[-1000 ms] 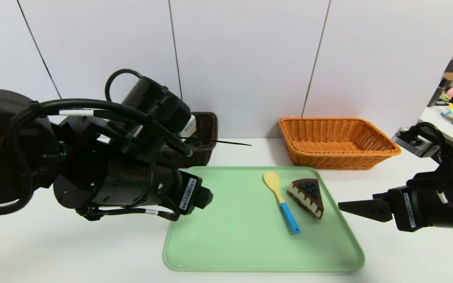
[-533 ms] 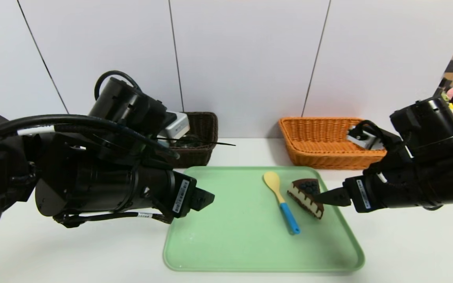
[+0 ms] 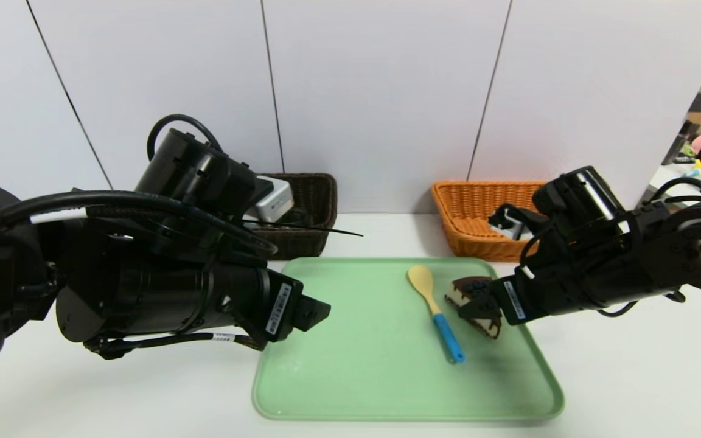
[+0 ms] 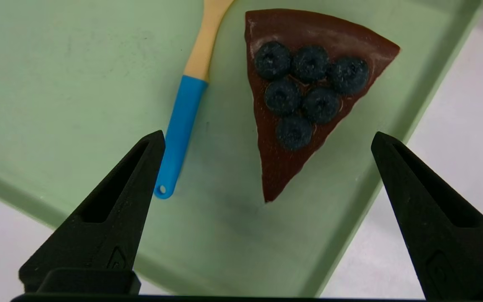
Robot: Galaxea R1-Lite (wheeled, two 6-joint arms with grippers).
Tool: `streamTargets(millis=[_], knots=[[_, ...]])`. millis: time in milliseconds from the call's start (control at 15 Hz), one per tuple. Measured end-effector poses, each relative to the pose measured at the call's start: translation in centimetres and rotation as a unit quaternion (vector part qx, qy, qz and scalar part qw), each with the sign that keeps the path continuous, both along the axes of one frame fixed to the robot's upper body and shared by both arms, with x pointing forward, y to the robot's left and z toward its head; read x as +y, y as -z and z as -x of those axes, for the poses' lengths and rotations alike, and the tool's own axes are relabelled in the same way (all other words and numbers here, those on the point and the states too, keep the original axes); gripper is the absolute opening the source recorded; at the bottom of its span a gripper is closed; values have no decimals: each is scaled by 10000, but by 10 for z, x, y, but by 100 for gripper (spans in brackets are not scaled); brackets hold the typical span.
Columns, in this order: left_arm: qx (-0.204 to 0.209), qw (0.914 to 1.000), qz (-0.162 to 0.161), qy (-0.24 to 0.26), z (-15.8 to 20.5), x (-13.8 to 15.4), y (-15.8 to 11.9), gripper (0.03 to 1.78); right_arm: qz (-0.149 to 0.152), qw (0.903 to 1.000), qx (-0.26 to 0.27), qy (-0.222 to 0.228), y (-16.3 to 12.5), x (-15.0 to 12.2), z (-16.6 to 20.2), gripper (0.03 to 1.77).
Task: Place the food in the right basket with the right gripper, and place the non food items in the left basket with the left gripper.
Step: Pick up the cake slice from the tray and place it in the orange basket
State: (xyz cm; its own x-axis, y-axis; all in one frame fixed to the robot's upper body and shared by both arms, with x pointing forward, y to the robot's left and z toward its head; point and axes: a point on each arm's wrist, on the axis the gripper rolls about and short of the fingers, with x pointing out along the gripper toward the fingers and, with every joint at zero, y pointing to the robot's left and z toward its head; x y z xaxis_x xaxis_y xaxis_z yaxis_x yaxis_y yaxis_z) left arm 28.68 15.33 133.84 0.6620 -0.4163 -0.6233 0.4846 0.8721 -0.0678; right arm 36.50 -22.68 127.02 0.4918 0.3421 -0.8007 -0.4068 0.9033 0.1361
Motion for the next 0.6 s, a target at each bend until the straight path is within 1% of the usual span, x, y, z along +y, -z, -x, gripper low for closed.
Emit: streamTargets(millis=[133,267,533,600], knots=[[-74,9999,80,1,-1,-1,-1,169,16,10000,49,27,4,1,-5,170],[-79,9999,89,2,-1,-1,-2,169,46,9999,94,48,7,1,-9,170],[-94,9999,101,0,-2,-1,-2,169,246,9995,120,154,15,3,-17,170],[-95,9999,112,5,-2,-2,-2,169,258,9994,140,159,17,4,-18,170]])
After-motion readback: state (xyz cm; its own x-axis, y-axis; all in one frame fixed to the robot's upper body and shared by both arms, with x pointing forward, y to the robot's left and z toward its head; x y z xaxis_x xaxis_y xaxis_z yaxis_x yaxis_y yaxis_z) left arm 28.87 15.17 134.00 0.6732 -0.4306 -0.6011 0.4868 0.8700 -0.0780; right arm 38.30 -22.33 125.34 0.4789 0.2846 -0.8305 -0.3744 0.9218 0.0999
